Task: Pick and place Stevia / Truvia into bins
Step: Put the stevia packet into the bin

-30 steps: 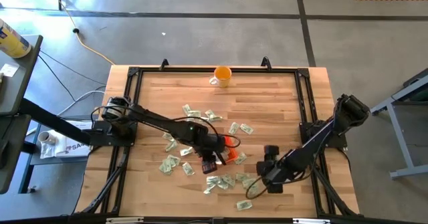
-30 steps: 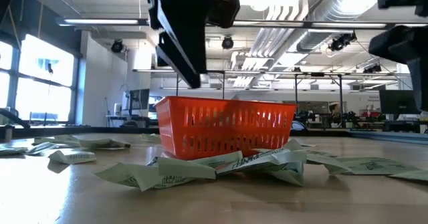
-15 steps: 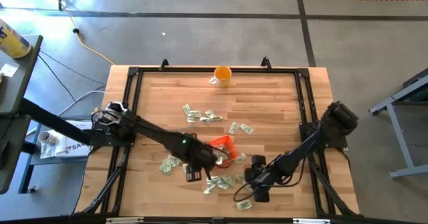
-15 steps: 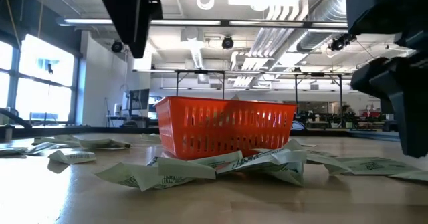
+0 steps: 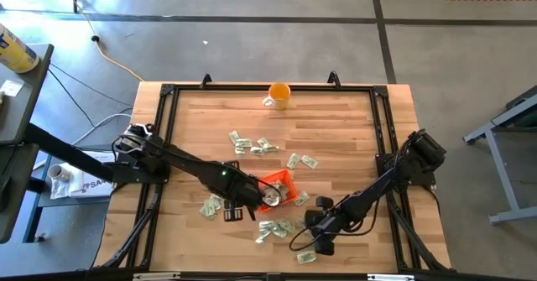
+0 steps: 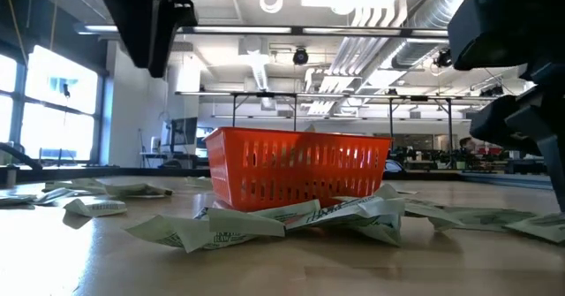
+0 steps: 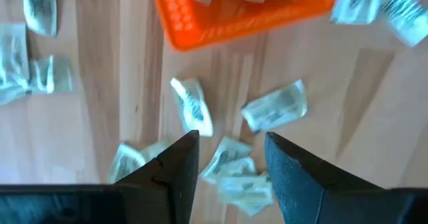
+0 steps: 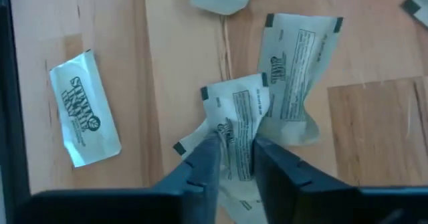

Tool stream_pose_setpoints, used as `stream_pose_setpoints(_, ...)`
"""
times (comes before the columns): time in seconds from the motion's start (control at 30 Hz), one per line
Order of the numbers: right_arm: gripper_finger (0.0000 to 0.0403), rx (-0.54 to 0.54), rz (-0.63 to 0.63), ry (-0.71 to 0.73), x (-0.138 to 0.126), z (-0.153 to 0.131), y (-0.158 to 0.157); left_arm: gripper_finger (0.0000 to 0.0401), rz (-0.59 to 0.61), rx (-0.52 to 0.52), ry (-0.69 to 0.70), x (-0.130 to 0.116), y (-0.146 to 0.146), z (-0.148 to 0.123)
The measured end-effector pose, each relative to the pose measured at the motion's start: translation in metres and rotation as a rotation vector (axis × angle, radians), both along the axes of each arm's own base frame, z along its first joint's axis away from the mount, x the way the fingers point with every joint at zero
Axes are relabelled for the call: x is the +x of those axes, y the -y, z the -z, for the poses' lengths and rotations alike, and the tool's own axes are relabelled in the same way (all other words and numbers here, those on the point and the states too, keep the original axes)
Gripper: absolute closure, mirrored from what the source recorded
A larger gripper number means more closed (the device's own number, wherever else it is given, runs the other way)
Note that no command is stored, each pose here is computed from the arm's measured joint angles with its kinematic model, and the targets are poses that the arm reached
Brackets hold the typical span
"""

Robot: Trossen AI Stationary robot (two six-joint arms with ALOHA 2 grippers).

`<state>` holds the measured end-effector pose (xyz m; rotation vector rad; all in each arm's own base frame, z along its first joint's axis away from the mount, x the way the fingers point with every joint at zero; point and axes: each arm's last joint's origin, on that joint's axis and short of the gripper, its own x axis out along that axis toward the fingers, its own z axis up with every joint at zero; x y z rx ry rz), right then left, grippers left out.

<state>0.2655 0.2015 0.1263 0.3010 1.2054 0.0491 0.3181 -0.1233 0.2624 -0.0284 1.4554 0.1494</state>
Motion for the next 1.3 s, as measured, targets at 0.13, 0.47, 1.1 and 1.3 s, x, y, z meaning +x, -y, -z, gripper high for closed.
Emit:
stream_pose_setpoints(0.13,0.0373,0.046,0.002,-0.01,-0.001,-0.013,0.006,0.0201,0.002,0.004,-0.006,-0.002,-0.001,0.001)
stream_pose_setpoints(0.47,0.0395,0.098,0.125,0.036,-0.015,-0.064,0.026,0.0203,0.011,0.027,0.006,-0.001,-0.001,0.001)
stream_pose_setpoints(1.1,0.0182,-0.115,0.1,-0.063,-0.01,-0.044,0.053,0.0201,-0.074,0.039,-0.017,-0.004,-0.003,0.001)
stream_pose_setpoints(1.3,0.0164,-0.153,0.011,-0.089,-0.009,-0.035,0.053,0.0201,-0.076,0.038,-0.015,-0.004,-0.002,0.001)
